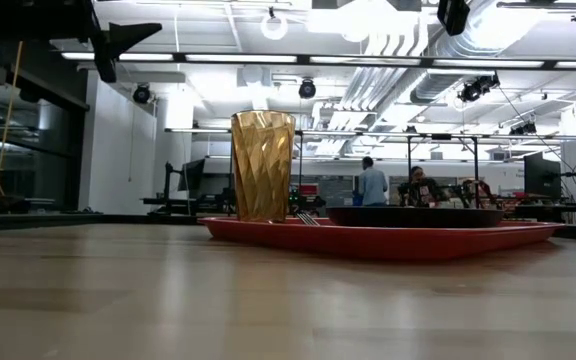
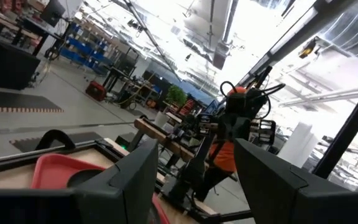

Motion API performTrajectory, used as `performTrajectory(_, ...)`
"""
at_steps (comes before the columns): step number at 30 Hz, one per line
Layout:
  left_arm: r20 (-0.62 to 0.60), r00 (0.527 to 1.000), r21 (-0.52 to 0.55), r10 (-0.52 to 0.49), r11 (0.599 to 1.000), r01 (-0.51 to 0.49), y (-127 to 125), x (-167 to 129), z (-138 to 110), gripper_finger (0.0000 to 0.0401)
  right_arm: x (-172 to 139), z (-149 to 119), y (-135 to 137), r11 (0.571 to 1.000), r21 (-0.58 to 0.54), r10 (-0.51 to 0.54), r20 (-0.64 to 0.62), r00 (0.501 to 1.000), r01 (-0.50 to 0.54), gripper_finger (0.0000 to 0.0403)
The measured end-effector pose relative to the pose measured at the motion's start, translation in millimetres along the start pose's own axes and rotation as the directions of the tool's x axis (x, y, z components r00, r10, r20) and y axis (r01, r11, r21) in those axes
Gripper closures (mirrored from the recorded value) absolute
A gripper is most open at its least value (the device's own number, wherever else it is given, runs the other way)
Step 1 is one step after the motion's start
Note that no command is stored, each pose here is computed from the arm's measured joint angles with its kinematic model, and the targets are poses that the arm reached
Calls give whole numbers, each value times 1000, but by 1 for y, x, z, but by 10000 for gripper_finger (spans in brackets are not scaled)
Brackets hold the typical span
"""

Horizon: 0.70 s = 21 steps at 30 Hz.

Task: Pick and place plate/cup/fork/spoon on tray
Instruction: Return to Home Position

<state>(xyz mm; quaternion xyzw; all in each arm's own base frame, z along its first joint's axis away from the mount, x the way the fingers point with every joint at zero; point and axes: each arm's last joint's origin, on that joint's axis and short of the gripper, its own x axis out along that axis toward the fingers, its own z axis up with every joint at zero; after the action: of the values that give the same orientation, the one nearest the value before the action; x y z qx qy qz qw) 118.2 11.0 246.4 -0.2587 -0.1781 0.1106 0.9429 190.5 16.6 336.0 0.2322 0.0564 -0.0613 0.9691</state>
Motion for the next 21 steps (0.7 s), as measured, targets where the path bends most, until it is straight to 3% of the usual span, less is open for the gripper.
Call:
performTrajectory(12, -40, 997, -33, -68, 997, 67, -5, -1, -3, 201, 0, 1, 0, 1000, 28, -5, 18, 1000, 5, 400)
performTrajectory(21, -56, 994, 36, -94, 995, 96, -8, -2, -4, 201, 0, 2, 0, 999, 34, -11, 30, 999, 10, 400)
